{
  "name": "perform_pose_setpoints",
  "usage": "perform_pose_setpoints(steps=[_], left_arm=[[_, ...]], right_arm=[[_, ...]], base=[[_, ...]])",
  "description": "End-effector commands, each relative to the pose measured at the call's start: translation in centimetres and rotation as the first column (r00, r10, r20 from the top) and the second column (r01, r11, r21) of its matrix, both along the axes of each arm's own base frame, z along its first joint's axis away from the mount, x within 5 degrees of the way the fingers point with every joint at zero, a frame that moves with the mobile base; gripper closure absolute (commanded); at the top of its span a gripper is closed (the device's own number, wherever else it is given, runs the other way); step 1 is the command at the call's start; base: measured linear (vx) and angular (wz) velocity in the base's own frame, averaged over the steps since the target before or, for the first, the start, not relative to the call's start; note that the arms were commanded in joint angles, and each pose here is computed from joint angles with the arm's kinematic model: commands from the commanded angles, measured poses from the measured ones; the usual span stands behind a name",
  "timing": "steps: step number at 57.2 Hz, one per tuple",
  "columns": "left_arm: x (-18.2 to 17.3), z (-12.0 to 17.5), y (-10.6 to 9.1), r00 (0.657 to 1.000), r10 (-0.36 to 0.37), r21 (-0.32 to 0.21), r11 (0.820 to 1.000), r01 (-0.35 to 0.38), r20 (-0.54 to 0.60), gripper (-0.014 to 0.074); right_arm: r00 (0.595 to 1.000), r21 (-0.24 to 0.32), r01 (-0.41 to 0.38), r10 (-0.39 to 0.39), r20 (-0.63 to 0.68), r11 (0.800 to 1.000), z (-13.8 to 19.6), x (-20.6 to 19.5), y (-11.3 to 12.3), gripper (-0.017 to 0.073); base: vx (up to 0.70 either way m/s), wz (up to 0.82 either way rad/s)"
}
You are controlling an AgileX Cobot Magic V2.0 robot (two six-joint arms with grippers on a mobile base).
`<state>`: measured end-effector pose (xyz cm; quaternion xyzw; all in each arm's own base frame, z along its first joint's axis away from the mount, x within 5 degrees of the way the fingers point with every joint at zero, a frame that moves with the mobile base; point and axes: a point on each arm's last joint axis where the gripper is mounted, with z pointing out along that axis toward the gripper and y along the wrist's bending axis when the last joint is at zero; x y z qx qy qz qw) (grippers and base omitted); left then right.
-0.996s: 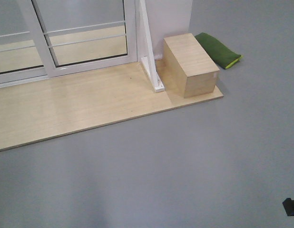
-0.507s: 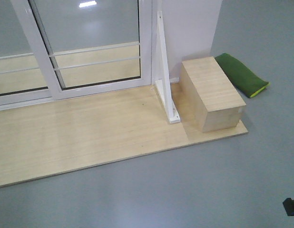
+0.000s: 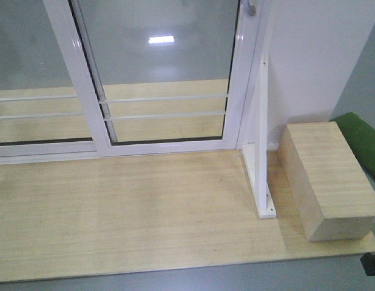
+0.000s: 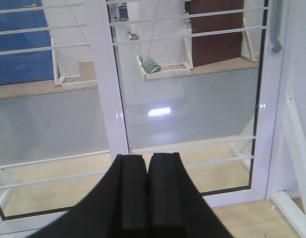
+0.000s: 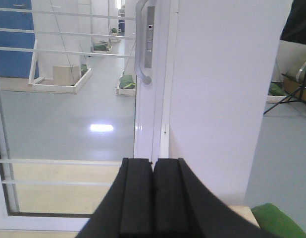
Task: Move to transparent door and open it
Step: 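Turn and drive the base toward the white-framed sliding glass door, then stop the base in front of the glass door near its handle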
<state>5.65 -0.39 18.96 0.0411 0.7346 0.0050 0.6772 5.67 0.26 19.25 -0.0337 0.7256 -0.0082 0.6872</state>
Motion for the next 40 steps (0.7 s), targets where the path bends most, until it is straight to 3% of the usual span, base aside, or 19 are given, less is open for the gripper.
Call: perform_pose_setpoints(steps=[1, 40], left_arm=[[-0.01, 0.34, 0.13, 0.996, 0.014, -0.023, 1.000, -0.012, 0.083, 0.0596], [-0.01, 0.34, 0.13, 0.996, 0.014, -0.023, 1.000, -0.012, 0.083, 0.0596]], right_arm=[[0.996, 0.004, 0.018, -0.019, 0.090, 1.000, 0.66, -0.09, -0.15, 0.0561], [0.996, 0.004, 0.018, -0.019, 0.090, 1.000, 0.66, -0.09, -0.15, 0.0561]], base=[[0.55, 0.27], [0.46, 0.07]])
